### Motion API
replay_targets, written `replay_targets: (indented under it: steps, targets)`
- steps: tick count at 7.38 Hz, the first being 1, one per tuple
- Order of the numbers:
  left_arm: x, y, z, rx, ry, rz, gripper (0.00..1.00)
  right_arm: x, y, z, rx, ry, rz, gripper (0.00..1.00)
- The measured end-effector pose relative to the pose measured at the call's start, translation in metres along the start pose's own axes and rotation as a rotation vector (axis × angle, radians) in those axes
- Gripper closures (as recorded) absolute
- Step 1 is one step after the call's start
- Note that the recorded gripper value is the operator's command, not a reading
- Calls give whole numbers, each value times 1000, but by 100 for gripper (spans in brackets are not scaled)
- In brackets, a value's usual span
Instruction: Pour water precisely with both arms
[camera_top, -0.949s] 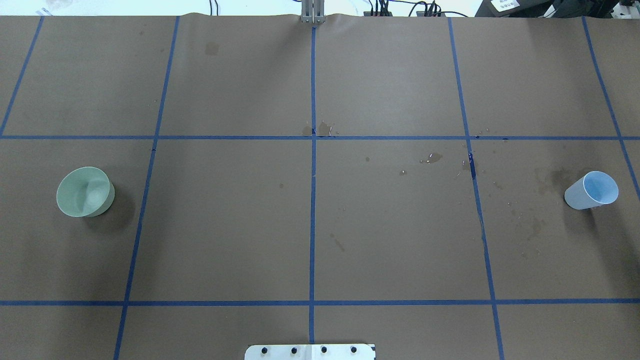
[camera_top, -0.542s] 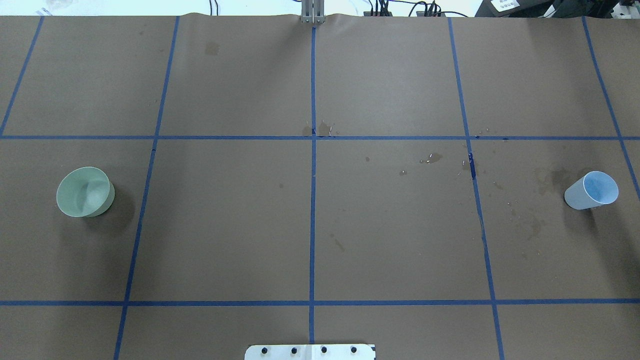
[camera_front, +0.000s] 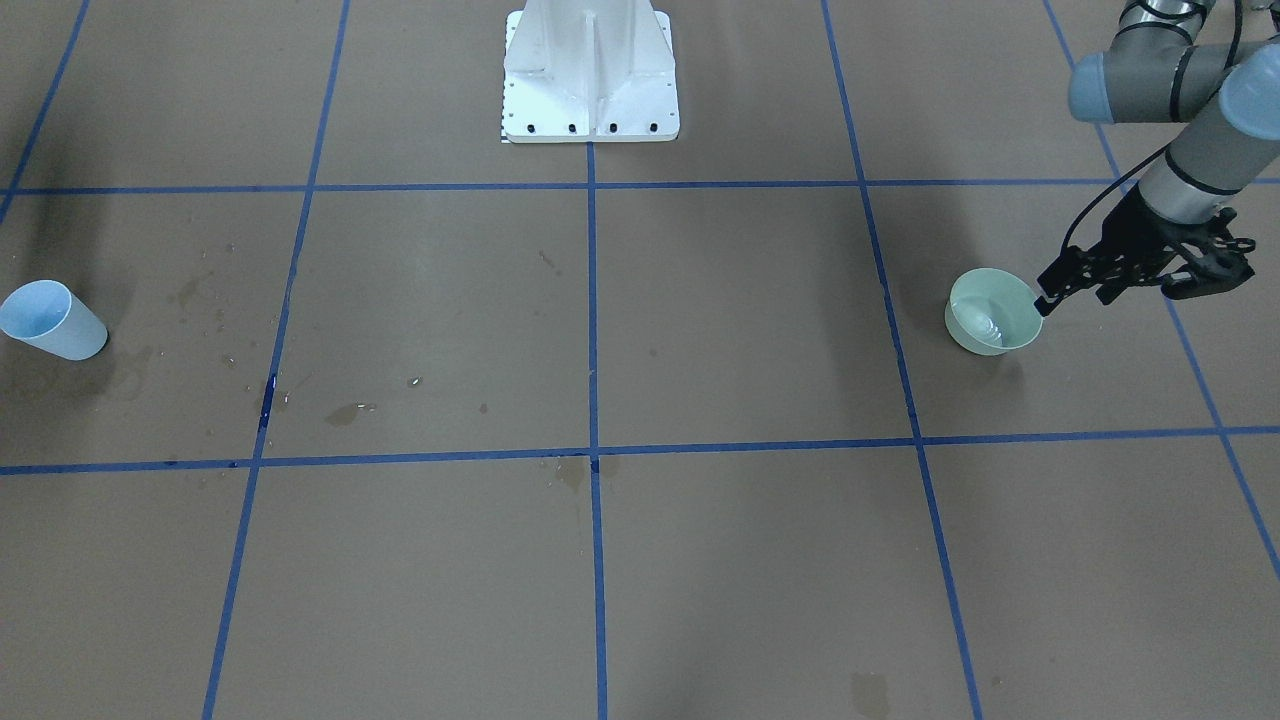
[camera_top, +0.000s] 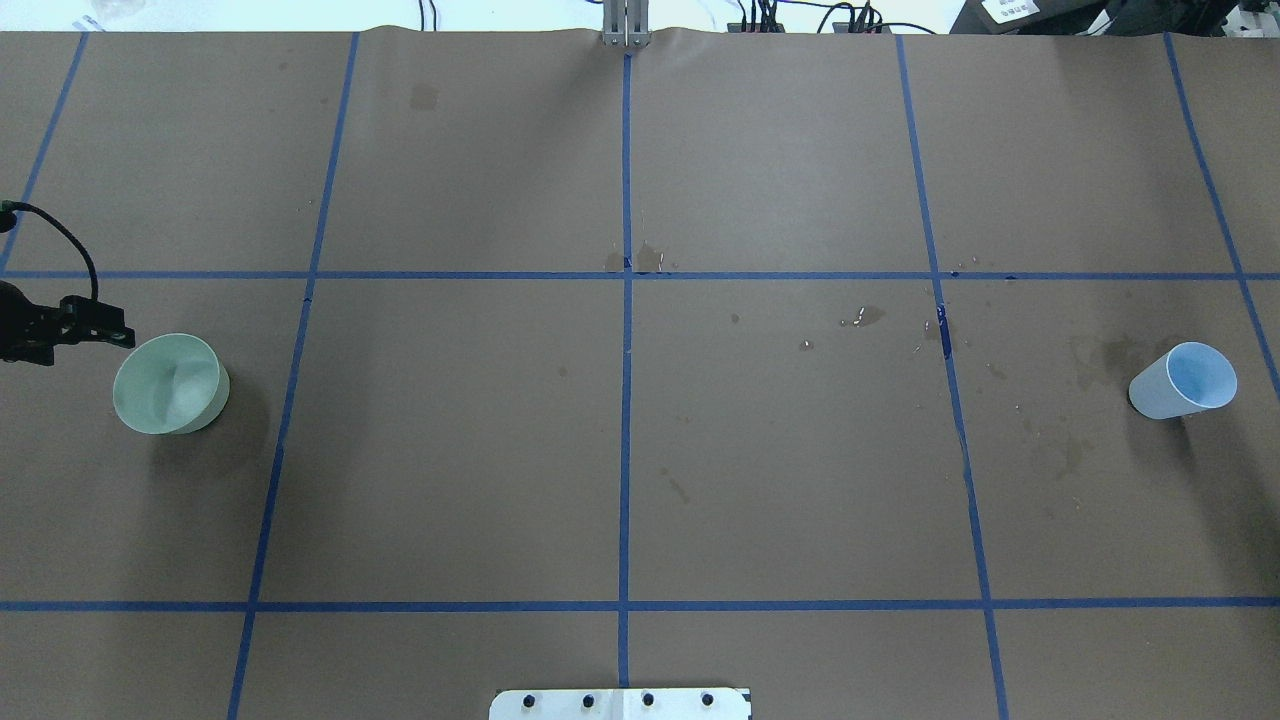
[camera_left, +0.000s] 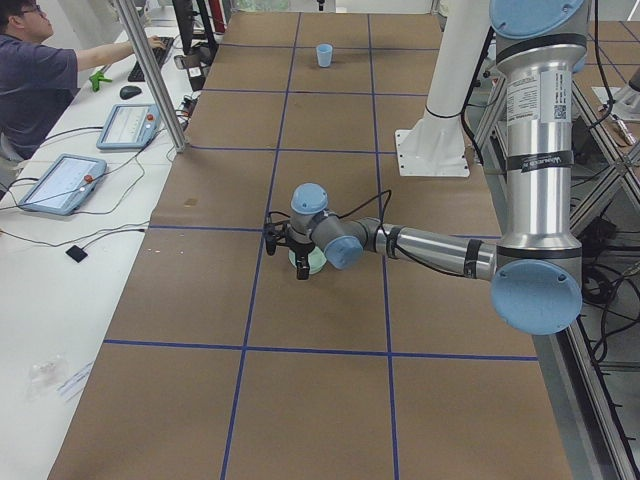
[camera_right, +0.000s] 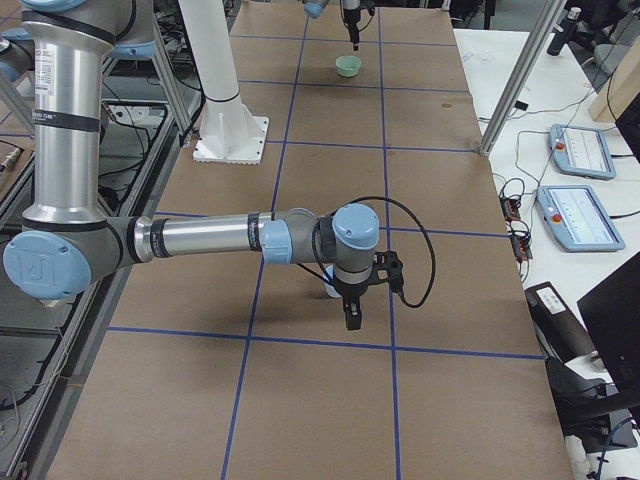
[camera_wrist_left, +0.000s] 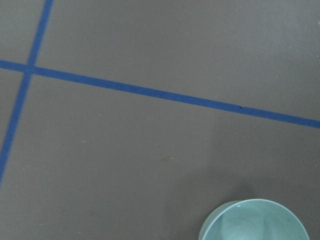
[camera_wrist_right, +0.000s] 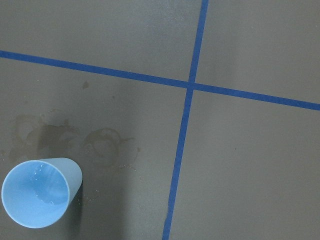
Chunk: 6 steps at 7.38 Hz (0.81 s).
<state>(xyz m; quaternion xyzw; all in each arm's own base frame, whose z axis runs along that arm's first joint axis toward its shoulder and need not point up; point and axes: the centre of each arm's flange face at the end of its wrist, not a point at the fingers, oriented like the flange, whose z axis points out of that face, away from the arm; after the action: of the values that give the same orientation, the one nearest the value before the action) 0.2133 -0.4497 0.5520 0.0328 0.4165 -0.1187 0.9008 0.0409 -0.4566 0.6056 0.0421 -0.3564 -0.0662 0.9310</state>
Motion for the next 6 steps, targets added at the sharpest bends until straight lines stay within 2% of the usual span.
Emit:
replay_targets:
  steps: [3,4,6]
  targets:
    - [12,17,31,-42,-24,14,0,-5,-11,-6,12,3,-11,0]
    - [14,22,37,-55,-30,20,22,-7,-14,-8,16,2,-14,0]
    - [17,29,44,-71,-33,24,96,-14,-24,-16,34,1,-28,0]
